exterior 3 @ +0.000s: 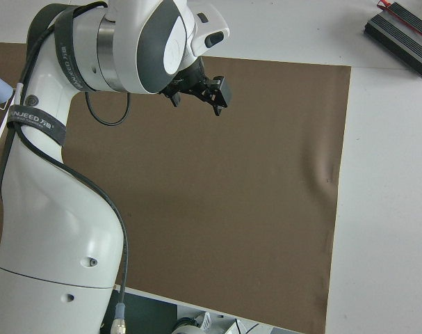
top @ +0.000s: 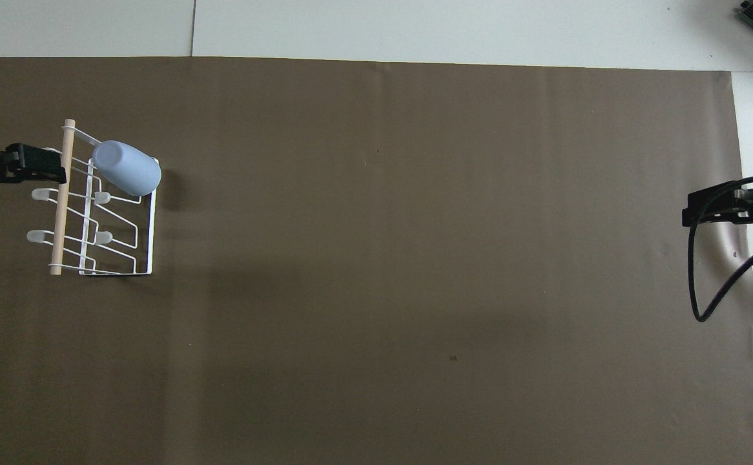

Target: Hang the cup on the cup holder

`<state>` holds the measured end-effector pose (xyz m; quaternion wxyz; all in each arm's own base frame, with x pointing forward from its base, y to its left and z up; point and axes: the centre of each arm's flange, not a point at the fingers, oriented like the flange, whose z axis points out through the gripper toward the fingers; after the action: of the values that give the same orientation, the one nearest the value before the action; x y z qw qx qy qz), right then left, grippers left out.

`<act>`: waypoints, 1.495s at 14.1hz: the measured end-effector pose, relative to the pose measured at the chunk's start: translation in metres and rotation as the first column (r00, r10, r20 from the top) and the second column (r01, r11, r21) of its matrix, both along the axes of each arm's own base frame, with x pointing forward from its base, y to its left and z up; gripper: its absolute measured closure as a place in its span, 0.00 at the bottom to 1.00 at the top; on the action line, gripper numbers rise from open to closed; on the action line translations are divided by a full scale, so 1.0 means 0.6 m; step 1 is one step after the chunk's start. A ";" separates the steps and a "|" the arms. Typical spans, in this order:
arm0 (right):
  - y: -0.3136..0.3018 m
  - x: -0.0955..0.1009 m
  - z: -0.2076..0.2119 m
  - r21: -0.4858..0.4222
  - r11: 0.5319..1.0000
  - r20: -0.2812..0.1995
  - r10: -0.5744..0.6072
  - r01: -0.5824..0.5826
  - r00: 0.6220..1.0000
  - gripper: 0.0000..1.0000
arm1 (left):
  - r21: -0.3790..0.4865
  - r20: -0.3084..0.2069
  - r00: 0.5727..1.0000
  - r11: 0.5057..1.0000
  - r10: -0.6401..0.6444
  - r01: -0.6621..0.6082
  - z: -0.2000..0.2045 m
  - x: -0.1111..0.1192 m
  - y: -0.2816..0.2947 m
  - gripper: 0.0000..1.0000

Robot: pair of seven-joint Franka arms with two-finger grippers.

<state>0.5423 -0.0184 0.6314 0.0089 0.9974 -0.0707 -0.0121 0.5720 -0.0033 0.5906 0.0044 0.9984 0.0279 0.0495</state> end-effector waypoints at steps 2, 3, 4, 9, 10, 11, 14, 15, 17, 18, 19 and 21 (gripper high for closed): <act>0.000 0.000 0.000 0.000 1.000 0.000 0.000 0.000 1.000 0.00 | 0.006 -0.029 0.996 0.997 -0.079 0.079 0.020 -0.024 0.015 0.00; 0.000 0.000 0.000 0.000 1.000 0.000 0.000 0.000 1.000 0.00 | 0.003 -0.049 0.994 0.995 -0.096 0.096 0.030 -0.037 0.018 0.00; 0.000 0.000 0.000 0.000 1.000 0.000 0.000 0.000 1.000 0.00 | -0.002 -0.072 0.992 0.994 -0.105 0.105 0.037 -0.050 0.017 0.00; 0.000 0.000 0.000 0.000 1.000 0.000 0.000 0.000 1.000 0.00 | -0.009 -0.128 0.984 0.992 -0.127 0.127 0.055 -0.072 0.001 0.00; 0.000 0.000 0.000 0.000 1.000 0.000 0.000 0.000 1.000 0.00 | -0.010 -0.137 0.982 0.991 -0.130 0.130 0.057 -0.074 -0.001 0.00; 0.000 0.000 0.000 0.000 1.000 0.000 0.000 0.000 1.000 0.00 | -0.011 -0.142 0.981 0.991 -0.131 0.130 0.062 -0.076 -0.002 0.00; 0.000 0.000 0.000 0.000 1.000 0.000 0.000 0.000 1.000 0.00 | -0.013 -0.150 0.981 0.992 -0.125 0.124 0.080 -0.079 0.004 0.00; 0.000 0.000 0.000 0.000 1.000 0.000 0.000 0.000 1.000 0.00 | -0.014 -0.150 0.981 0.992 -0.125 0.125 0.083 -0.078 0.003 0.00; 0.000 0.000 0.000 0.000 1.000 0.000 0.000 0.000 1.000 0.00 | -0.014 -0.150 0.980 0.991 -0.132 0.132 0.084 -0.075 -0.004 0.00; 0.000 0.000 0.000 0.000 1.000 0.000 0.000 0.000 1.000 0.00 | -0.013 -0.149 0.979 0.991 -0.135 0.135 0.084 -0.074 -0.007 0.00; 0.000 0.000 0.000 0.000 1.000 0.000 0.000 0.000 1.000 0.00 | -0.013 -0.149 0.979 0.991 -0.137 0.137 0.084 -0.072 -0.009 0.00; 0.000 0.000 0.000 0.000 1.000 0.000 0.000 0.000 1.000 0.00 | -0.012 -0.146 0.980 0.990 -0.137 0.137 0.085 -0.071 -0.010 0.00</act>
<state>0.5423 -0.0183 0.6312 0.0089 0.9974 -0.0706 -0.0123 0.5295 -0.0092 0.6417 0.0069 0.9988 -0.0408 -0.0244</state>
